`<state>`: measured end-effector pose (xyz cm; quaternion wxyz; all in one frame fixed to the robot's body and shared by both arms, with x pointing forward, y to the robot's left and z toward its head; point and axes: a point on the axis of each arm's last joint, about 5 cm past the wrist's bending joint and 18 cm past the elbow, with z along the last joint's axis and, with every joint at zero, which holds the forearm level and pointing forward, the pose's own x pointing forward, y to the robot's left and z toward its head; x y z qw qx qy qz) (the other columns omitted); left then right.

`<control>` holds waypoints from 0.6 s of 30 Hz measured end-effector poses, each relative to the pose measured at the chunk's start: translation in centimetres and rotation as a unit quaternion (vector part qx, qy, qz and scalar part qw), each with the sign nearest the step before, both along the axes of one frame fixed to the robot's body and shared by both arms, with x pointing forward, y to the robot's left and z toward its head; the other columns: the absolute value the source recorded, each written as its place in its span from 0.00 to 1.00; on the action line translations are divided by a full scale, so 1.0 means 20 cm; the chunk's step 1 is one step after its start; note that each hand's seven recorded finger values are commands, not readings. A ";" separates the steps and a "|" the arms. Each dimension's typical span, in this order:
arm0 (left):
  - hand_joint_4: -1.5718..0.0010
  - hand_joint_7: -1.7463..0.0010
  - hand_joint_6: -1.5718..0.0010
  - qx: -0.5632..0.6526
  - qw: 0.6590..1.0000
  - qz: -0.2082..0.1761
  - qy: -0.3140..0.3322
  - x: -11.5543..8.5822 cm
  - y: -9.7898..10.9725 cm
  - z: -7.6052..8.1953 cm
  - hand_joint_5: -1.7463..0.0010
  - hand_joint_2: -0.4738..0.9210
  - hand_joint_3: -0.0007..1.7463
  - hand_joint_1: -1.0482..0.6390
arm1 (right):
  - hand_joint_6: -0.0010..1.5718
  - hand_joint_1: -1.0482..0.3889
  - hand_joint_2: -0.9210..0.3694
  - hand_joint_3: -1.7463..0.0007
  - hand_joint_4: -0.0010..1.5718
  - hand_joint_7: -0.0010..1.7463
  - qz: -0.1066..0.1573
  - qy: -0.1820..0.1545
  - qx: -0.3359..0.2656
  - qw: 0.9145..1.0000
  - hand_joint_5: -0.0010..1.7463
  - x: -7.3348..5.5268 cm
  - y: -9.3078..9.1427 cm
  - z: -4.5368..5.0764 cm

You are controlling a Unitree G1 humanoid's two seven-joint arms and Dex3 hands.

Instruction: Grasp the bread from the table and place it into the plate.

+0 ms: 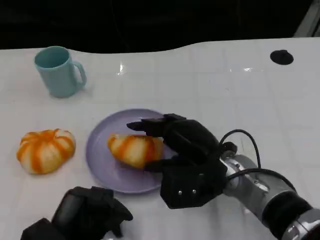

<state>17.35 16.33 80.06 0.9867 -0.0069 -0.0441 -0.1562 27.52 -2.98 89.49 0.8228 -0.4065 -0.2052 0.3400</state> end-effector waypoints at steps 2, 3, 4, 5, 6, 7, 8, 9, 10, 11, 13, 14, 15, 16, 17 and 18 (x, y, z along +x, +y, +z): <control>0.21 0.68 0.12 0.000 1.000 0.000 0.000 0.00 0.00 0.00 0.35 1.00 0.09 0.00 | 0.12 0.19 0.00 0.79 0.00 0.00 0.007 -0.001 0.001 1.000 0.10 -0.01 -0.01 0.013; 0.21 0.68 0.12 0.000 1.000 0.001 0.000 0.00 0.00 0.00 0.35 1.00 0.08 0.00 | 0.12 0.19 0.00 0.79 0.01 0.01 0.010 0.000 0.002 1.000 0.11 -0.01 -0.02 0.013; 0.22 0.68 0.12 -0.001 1.000 0.001 0.000 0.00 0.00 0.00 0.36 1.00 0.08 0.00 | 0.12 0.20 0.00 0.79 0.02 0.01 0.014 0.002 0.002 1.000 0.12 -0.02 -0.03 0.012; 0.22 0.69 0.12 -0.003 1.000 0.001 0.000 0.00 0.00 0.00 0.36 1.00 0.08 0.00 | 0.13 0.20 0.00 0.79 0.02 0.01 0.017 0.005 0.005 1.000 0.12 -0.03 -0.04 0.011; 0.22 0.69 0.12 -0.004 1.000 0.001 0.000 0.00 -0.01 0.00 0.36 1.00 0.08 0.00 | 0.13 0.21 0.00 0.79 0.03 0.01 0.020 0.008 0.011 1.000 0.13 -0.04 -0.05 0.010; 0.22 0.69 0.12 -0.004 1.000 0.001 0.000 0.00 -0.01 0.00 0.36 1.00 0.08 0.00 | 0.14 0.21 0.00 0.79 0.04 0.02 0.022 0.008 0.013 1.000 0.14 -0.05 -0.06 0.009; 0.22 0.69 0.12 -0.004 1.000 0.001 0.000 0.00 -0.01 0.00 0.36 1.00 0.08 0.00 | 0.15 0.21 0.00 0.79 0.05 0.02 0.023 0.008 0.018 1.000 0.15 -0.06 -0.08 0.009; 0.22 0.69 0.12 -0.004 1.000 0.001 0.000 0.00 -0.01 0.00 0.36 1.00 0.07 0.00 | 0.15 0.21 0.00 0.80 0.06 0.02 0.023 0.004 0.023 0.999 0.15 -0.06 -0.09 0.011; 0.21 0.69 0.11 -0.005 1.000 0.001 0.000 0.00 -0.01 0.00 0.36 1.00 0.07 0.00 | 0.16 0.22 0.00 0.81 0.07 0.02 0.023 0.000 0.030 0.999 0.17 -0.07 -0.11 0.014; 0.21 0.69 0.11 -0.005 1.000 0.001 0.000 0.00 -0.01 0.00 0.36 1.00 0.07 0.00 | 0.17 0.23 0.00 0.81 0.09 0.03 0.022 -0.004 0.037 0.999 0.18 -0.08 -0.12 0.017; 0.20 0.70 0.11 -0.008 1.000 0.001 0.002 0.00 -0.01 0.00 0.37 1.00 0.06 0.00 | 0.19 0.25 0.00 0.82 0.10 0.03 0.019 -0.009 0.055 0.998 0.20 -0.10 -0.15 0.018; 0.20 0.70 0.11 -0.009 1.000 0.002 0.004 0.00 -0.01 0.00 0.37 1.00 0.06 0.00 | 0.20 0.27 0.00 0.82 0.12 0.04 0.018 -0.012 0.062 0.998 0.22 -0.11 -0.17 0.015; 0.20 0.70 0.11 -0.010 1.000 0.001 0.004 0.00 -0.01 0.00 0.37 1.00 0.06 0.00 | 0.22 0.28 0.00 0.83 0.12 0.04 0.015 -0.012 0.070 0.997 0.25 -0.12 -0.18 0.010; 0.20 0.70 0.11 -0.011 1.000 0.001 0.005 0.00 -0.01 0.00 0.37 1.00 0.06 0.00 | 0.23 0.29 0.00 0.83 0.12 0.05 0.012 -0.011 0.085 0.996 0.28 -0.14 -0.20 0.006; 0.20 0.70 0.11 -0.011 1.000 0.000 0.006 0.00 -0.01 0.00 0.37 1.00 0.06 0.00 | 0.28 0.33 0.00 0.84 0.15 0.06 0.009 -0.011 0.102 0.995 0.33 -0.15 -0.21 0.003; 0.20 0.70 0.11 -0.011 1.000 0.000 0.006 0.00 -0.01 0.00 0.37 1.00 0.06 0.00 | 0.31 0.34 0.00 0.85 0.17 0.08 0.009 -0.011 0.120 0.993 0.35 -0.17 -0.23 -0.001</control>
